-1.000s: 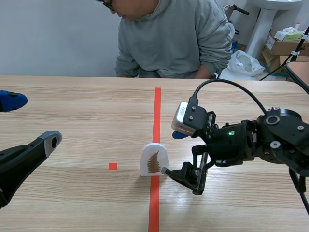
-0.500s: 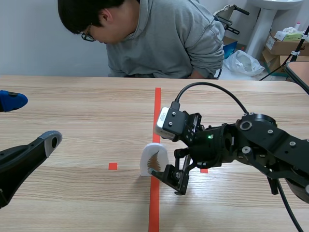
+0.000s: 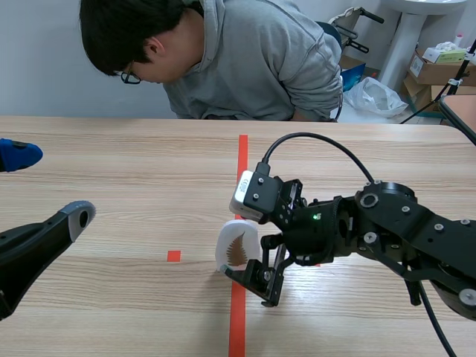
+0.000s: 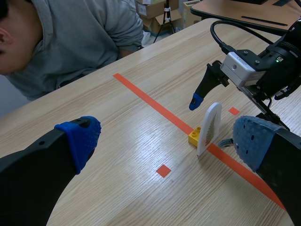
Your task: Do the leaf sorting experiment
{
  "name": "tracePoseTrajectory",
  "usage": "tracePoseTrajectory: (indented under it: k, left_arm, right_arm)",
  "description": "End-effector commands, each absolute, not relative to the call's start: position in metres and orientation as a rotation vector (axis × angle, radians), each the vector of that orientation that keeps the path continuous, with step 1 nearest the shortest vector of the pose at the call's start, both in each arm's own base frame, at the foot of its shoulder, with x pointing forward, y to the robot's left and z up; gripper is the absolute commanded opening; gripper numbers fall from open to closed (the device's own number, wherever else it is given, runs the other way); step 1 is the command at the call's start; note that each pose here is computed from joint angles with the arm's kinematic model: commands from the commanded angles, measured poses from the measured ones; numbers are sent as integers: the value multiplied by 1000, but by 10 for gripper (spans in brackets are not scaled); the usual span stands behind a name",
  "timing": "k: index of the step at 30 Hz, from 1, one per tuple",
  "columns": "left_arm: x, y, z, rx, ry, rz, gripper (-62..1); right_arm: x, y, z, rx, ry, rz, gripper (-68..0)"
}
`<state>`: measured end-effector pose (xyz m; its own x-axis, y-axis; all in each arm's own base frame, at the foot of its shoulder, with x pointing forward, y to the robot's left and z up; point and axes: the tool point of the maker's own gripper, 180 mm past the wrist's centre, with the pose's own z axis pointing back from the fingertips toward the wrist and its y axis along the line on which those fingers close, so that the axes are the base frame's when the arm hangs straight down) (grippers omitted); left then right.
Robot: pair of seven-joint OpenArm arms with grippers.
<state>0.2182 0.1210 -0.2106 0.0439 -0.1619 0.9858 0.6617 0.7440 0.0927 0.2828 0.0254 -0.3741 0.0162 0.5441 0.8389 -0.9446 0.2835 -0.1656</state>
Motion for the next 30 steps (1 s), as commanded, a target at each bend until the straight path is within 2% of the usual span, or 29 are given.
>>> tracePoseTrajectory:
  k: [1,6,10,15,23,30]
  left_arm:
    - [218,119,-205,-464,-1418,-651,-7]
    - [218,119,-205,-464,-1418,-651,-7]
    - [218,119,-205,-465,-1418,-651,-7]
    - [218,119,-205,-465,-1418,-651,-7]
    - [218,119,-205,-465,-1418,-651,-7]
    - [218,119,-205,-465,-1418,-651,-7]
  right_arm:
    - [292,28,-362,520,-1019,1241,-139]
    - [292,28,-362,520,-1019,1241,-236]
    - [292,29,-362,522,-1019,1241,-265]
    - [292,34,-359,535,-1030,1237,-369]
    - [290,42,-356,557,-1046,1233,-486]
    - [285,41,-361,559,-1027,1229,-554]
